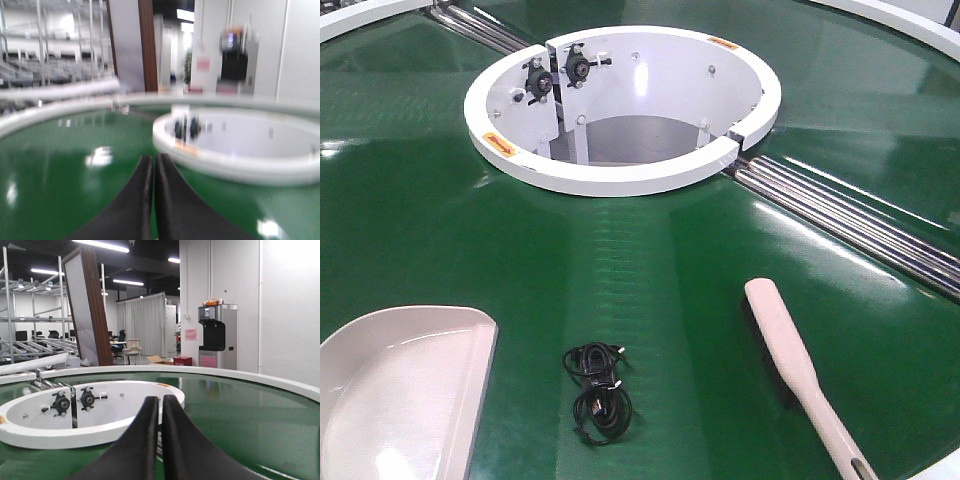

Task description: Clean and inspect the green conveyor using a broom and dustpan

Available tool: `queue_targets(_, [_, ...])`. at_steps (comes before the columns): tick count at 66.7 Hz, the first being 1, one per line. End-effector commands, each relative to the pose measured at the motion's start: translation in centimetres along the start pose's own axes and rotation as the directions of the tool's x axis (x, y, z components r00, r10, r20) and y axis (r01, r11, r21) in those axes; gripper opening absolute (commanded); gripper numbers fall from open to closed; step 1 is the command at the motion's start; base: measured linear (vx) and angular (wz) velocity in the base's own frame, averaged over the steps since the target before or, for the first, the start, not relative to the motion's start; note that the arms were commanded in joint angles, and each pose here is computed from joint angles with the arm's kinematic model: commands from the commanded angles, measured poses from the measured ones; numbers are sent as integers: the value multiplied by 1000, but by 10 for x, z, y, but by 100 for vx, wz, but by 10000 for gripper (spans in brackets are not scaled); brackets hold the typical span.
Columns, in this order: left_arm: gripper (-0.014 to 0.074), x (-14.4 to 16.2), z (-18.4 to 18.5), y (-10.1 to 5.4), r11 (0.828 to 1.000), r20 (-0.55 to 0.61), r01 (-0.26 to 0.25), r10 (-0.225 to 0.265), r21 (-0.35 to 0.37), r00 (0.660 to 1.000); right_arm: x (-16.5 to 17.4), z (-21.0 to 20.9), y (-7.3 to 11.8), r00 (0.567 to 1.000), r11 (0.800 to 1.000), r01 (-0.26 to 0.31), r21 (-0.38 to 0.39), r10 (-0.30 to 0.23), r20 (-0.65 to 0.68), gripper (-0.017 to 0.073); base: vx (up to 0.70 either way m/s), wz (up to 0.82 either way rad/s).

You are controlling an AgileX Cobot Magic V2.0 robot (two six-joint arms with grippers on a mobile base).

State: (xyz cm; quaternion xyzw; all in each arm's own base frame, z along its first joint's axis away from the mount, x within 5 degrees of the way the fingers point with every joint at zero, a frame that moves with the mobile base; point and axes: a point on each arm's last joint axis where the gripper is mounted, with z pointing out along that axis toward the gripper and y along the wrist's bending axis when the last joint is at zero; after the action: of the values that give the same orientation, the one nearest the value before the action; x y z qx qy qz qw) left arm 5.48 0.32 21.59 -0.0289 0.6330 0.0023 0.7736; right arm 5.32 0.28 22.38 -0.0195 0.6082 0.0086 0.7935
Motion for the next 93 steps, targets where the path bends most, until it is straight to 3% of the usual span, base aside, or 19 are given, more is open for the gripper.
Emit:
queue_targets(1, [-23, -22, -5, 4, 996, 273, 81, -71, -25, 960, -36, -1, 0, 987, 1000, 29, -3, -29, 159, -5, 0, 0])
queue_targets(8, [-23, -53, -9, 4, 995, 397, 99, -86, -12, 914, -71, -3, -1, 974, 999, 41, 7, -42, 222, -5, 0, 0])
queue_targets(13, [-23, -82, -10, -1, 1000, 406, 23, -22, 1, 914, -100, -4, -2, 971, 999, 43, 15, -45, 237, -5, 0, 0])
queue_targets(20, [-23, -126, -6, -7, 992, 367, -123, 117, -9, 923, -136, 2, -4, 979, 998, 51, 24, -55, 197, -5, 0, 0])
queue_targets(23, [-23, -141, -3, -8, 990, 342, -142, 137, -12, 930, -144, 10, -4, 987, 998, 54, 25, -57, 152, -5, 0, 0])
queue_targets(32, [-17, -174, 19, -8, 991, 163, -137, 136, -6, 977, -156, 40, -5, 999, 998, 51, 23, -51, 5, 8, 0, 0])
queue_targets(40, [24, -175, 49, -9, 994, -66, -105, 106, 15, 992, -149, 68, -5, 996, 999, 34, 16, -32, -80, 85, 0, 0])
queue_targets(45, [85, -169, 66, -9, 992, -154, -119, 122, 30, 981, -143, 80, -5, 994, 1000, 10, 13, -8, -113, 177, 0, 0])
queue_targets(52, [249, -158, 83, -11, 989, -226, -135, 145, 60, 963, -136, 90, -5, 987, 1000, -4, 12, 5, -159, 375, 0, 0])
queue_targets(61, [506, -149, 94, -13, 995, -284, -68, 88, 79, 955, -132, 95, -5, 984, 1000, -5, 12, 7, -177, 631, 0, 0])
queue_targets(67, [656, -146, 96, -14, 995, -305, -60, 83, 82, 949, -133, 95, -5, 984, 999, -45, 18, 47, -171, 719, 0, 0])
queue_targets(73, [716, -146, 96, -14, 995, -304, -63, 85, 82, 949, -131, 95, -4, 980, 997, -72, 16, 73, -187, 727, 0, 0])
queue_targets(78, [706, -146, 96, -14, 995, -304, -63, 85, 82, 949, -124, 97, 1, 965, 999, -45, -27, 37, -260, 716, 0, 0])
queue_targets(85, [678, -147, 96, -14, 995, -302, -63, 85, 81, 949, -111, 105, 14, 902, 987, 22, -162, -90, -422, 703, 0, 0])
queue_targets(93, [632, -147, 96, -14, 995, -301, -63, 85, 81, 950, -97, 124, 35, 793, 957, -18, -291, -163, -586, 692, 0, 0])
